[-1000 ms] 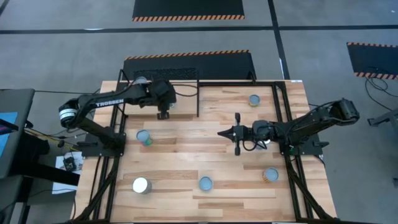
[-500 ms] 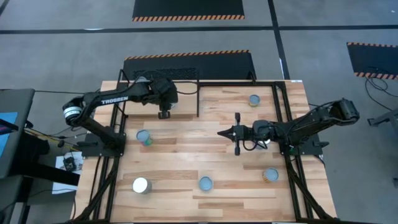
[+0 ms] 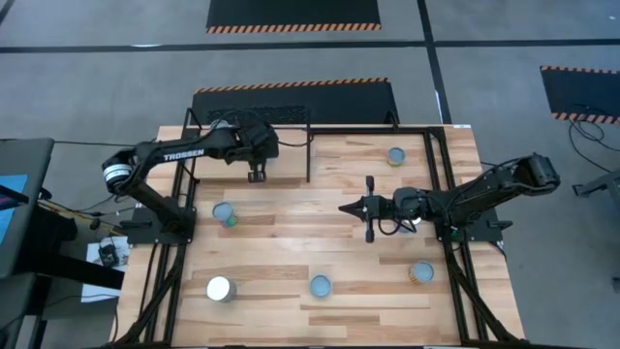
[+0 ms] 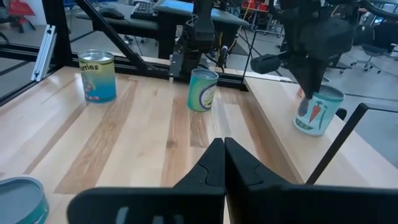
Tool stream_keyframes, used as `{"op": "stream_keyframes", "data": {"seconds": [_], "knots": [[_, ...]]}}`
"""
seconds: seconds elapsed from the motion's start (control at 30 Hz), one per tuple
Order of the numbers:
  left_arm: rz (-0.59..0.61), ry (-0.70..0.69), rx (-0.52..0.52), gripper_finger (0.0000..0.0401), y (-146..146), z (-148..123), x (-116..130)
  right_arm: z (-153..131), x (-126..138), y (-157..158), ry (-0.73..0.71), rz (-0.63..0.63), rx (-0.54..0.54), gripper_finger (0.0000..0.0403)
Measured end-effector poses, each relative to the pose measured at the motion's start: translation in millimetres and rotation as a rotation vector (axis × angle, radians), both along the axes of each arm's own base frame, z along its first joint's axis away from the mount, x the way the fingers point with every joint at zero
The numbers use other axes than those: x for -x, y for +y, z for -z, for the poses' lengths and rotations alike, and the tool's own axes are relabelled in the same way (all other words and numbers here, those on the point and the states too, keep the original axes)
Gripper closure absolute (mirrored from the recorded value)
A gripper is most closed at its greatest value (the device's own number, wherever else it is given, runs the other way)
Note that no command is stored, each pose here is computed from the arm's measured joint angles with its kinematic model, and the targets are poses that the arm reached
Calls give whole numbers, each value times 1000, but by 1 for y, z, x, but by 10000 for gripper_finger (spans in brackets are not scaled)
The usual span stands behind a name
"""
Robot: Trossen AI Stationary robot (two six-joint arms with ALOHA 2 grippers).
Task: Pick and place cans onto a shelf
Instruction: Put the canned mixed vegetables on the shelf
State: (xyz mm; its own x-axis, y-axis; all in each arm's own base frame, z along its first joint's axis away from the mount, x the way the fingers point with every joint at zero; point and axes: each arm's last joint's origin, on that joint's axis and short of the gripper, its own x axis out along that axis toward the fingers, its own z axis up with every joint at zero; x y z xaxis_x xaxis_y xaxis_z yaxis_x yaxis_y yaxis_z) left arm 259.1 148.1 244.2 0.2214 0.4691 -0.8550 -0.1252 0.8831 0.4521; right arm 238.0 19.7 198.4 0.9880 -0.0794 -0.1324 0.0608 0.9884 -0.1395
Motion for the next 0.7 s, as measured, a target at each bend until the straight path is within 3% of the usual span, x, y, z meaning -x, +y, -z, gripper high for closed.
{"op": "stream_keyframes", "data": {"seconds": [0.27,0.47,0.7], "knots": [[-324,-170,-3,398,45,-29,22,0,0,0,-1,1,-10,391],[-538,-231,81,400,80,-19,55,0,0,0,-1,2,-14,390],[-598,-295,94,400,92,-10,66,0,0,0,-1,3,-14,390]]}}
